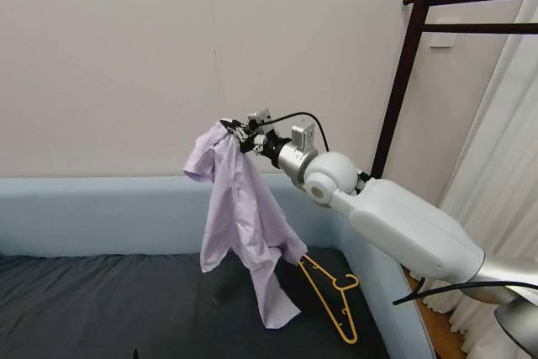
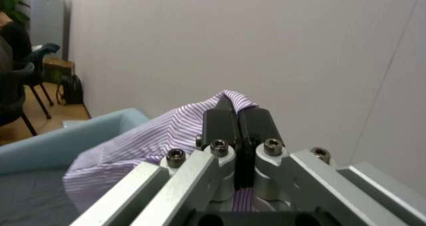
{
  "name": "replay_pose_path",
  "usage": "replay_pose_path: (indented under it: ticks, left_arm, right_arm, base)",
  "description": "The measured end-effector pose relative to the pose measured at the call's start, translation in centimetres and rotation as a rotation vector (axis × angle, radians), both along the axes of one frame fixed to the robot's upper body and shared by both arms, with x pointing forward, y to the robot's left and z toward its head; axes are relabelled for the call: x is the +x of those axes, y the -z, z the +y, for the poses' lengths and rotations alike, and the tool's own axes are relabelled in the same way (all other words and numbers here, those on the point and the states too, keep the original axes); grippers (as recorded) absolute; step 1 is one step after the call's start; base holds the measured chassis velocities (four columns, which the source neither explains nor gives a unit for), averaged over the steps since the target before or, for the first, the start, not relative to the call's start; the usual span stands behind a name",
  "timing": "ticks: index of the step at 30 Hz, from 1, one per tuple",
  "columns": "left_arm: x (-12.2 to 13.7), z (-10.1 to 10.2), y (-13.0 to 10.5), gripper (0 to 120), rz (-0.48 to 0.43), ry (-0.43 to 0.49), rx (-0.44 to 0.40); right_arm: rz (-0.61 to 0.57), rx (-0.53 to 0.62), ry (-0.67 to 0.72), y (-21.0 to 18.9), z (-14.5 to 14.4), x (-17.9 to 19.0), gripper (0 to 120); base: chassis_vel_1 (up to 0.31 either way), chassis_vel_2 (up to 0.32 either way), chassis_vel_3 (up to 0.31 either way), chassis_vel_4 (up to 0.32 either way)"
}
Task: Pick up the clothes from the sofa and hang them on the clothes hanger.
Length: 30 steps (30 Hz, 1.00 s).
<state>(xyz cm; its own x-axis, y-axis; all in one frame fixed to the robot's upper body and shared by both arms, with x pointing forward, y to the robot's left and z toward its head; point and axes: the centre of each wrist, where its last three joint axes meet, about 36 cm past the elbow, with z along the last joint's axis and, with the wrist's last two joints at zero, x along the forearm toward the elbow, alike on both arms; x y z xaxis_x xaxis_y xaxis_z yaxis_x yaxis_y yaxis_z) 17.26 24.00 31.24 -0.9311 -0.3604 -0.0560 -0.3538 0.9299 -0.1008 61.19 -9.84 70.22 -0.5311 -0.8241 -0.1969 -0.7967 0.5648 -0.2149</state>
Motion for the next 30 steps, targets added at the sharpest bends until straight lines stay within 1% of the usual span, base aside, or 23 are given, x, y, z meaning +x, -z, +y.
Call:
replay_pose_path:
  ticks: [2,5,6,8,9,11,13,14,15,17,19,20,21,22,23,24,25,27,30]
  left_arm:
    - [-0.2,0.0,-0.2,99,-0.003,-0.005,0.0]
    - [-0.4,0.1,-0.2,99,-0.003,-0.011,0.002]
    - [-0.4,0.1,-0.2,99,-0.003,-0.012,0.002]
    - [-0.6,0.0,0.1,99,0.004,-0.015,0.002]
    - [-0.6,0.0,0.1,99,0.004,-0.015,0.002]
    - [-0.6,-0.2,0.3,99,0.009,-0.013,0.002]
    - [-0.6,-0.4,0.4,99,0.01,-0.01,0.002]
    - [-0.6,-0.6,0.5,99,0.013,-0.004,0.001]
    - [-0.6,-0.6,0.5,99,0.013,-0.004,0.001]
    - [-0.6,-0.9,0.8,99,0.018,0.003,0.003]
    - [-0.8,-1.0,1.0,99,0.029,0.008,0.005]
    - [-0.8,-1.0,1.0,99,0.029,0.008,0.005]
    - [-0.8,-0.9,1.2,99,0.035,0.013,0.009]
    - [-0.8,-0.9,1.2,99,0.039,0.016,0.012]
    - [-0.8,-0.8,1.3,99,0.042,0.018,0.015]
    - [-0.8,-0.8,1.3,99,0.042,0.018,0.015]
    - [-0.8,-0.8,1.3,99,0.043,0.019,0.017]
    - [-0.9,-0.7,1.3,99,0.046,0.021,0.019]
    - [-0.9,-0.7,1.5,99,0.051,0.023,0.019]
  right_arm:
    - [-0.029,0.024,-0.004,-1.1,0.2,0.4,0]
    - [-0.04,0.063,0.022,-1.5,0.2,0.1,0]
    - [-0.036,0.077,0.033,-1.2,-0.1,-0.2,0]
    - [0.012,0.101,0.082,1.7,-2.1,-1.5,0]
    - [0.012,0.101,0.082,1.7,-2.1,-1.5,0]
    - [0.089,0.102,0.137,6.0,-5.0,-3.3,0]
    - [0.128,0.096,0.164,8.6,-6.7,-4.3,0]
    - [0.213,0.06,0.226,15.6,-10.1,-6.8,0]
    - [0.213,0.06,0.226,15.6,-10.1,-6.8,0]
    - [0.253,0.011,0.276,23.1,-12.9,-9.3,0]
    - [0.353,-0.039,0.339,31.7,-15.3,-12.8,0]
    - [0.353,-0.039,0.339,31.7,-15.3,-12.8,0]
    - [0.432,-0.058,0.391,36.7,-16.5,-15.3,0]
    - [0.491,-0.072,0.431,40.1,-17.6,-17.1,0]
    - [0.533,-0.081,0.459,42.4,-18.4,-18.4,0]
    - [0.533,-0.081,0.459,42.4,-18.4,-18.4,0]
    - [0.569,-0.091,0.488,44.4,-19.2,-19.5,0]
    - [0.601,-0.121,0.54,47.7,-21.4,-21.0,0]
    - [0.611,-0.143,0.566,49.2,-22.9,-21.9,0]
  base:
    - [0.0,0.0,0.0,0.0]
    - [0.0,0.0,0.0,0.0]
    - [0.0,0.0,0.0,0.0]
    - [0.0,0.0,0.0,0.0]
    - [0.0,0.0,0.0,0.0]
    - [0.0,0.0,0.0,0.0]
    - [0.0,0.0,0.0,0.0]
    - [0.0,0.0,0.0,0.0]
    - [0.0,0.0,0.0,0.0]
    - [0.0,0.0,0.0,0.0]
    - [0.0,0.0,0.0,0.0]
    - [0.0,0.0,0.0,0.0]
    - [0.0,0.0,0.0,0.0]
    - [0.0,0.0,0.0,0.0]
    - [0.0,0.0,0.0,0.0]
    - [0.0,0.0,0.0,0.0]
    - [0.0,0.0,0.0,0.0]
    - [0.0,0.0,0.0,0.0]
    - [0.0,0.0,0.0,0.0]
